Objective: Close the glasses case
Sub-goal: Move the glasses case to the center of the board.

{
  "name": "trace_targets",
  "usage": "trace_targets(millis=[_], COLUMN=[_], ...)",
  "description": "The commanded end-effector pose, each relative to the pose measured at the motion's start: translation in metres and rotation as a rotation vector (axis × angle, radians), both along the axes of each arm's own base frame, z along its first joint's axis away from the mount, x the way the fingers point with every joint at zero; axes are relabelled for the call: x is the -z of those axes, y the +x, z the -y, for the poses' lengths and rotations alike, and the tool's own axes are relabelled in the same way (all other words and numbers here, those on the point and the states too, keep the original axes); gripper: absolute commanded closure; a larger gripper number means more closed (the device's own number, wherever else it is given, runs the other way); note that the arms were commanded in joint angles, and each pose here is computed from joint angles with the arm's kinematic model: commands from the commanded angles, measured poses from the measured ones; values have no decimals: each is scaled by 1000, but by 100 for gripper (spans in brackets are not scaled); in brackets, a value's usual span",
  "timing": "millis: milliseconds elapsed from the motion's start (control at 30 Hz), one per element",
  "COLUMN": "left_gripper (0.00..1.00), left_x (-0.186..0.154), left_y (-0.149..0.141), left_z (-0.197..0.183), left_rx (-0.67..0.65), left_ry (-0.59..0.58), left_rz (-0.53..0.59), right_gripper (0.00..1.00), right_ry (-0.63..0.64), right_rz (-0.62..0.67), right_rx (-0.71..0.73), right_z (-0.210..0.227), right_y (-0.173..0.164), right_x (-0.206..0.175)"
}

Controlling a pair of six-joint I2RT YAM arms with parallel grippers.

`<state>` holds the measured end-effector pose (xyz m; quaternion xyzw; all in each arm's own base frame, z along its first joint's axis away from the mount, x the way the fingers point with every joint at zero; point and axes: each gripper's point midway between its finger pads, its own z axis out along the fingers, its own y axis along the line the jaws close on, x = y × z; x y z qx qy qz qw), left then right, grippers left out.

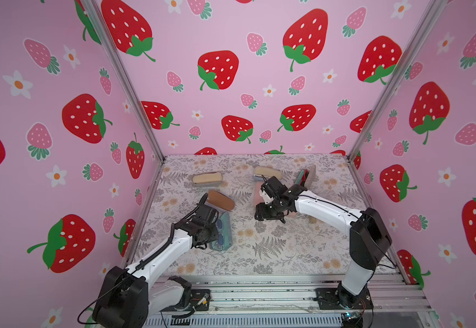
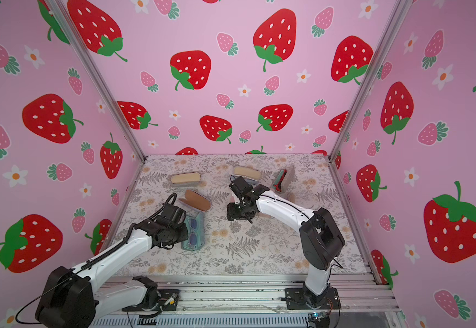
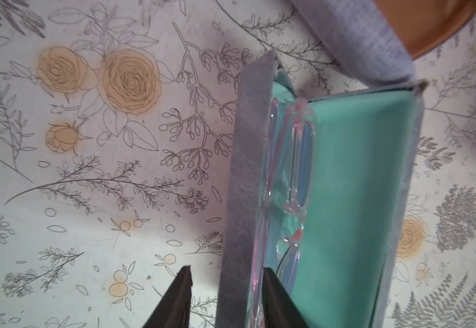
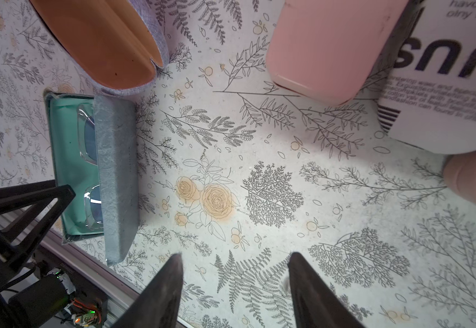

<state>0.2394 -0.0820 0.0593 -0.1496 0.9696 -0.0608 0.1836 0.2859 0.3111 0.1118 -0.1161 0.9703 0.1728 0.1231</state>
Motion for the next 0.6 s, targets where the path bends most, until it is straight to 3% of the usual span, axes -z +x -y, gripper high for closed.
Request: trace_targets(millis=[0,567], left_gripper=[63,93], left_x=[4,11], left_y=[4,6], left_z=[3,10], left_rx=[3,22], left_ry=[-18,-45], left_rz=[5,-4], right_gripper=[39,40], right_ry=[16,4], right_rz=[8,2], right_rx=[8,16], right_z=[-2,-1], right_y=[-1,0], right_x=[-12,-8])
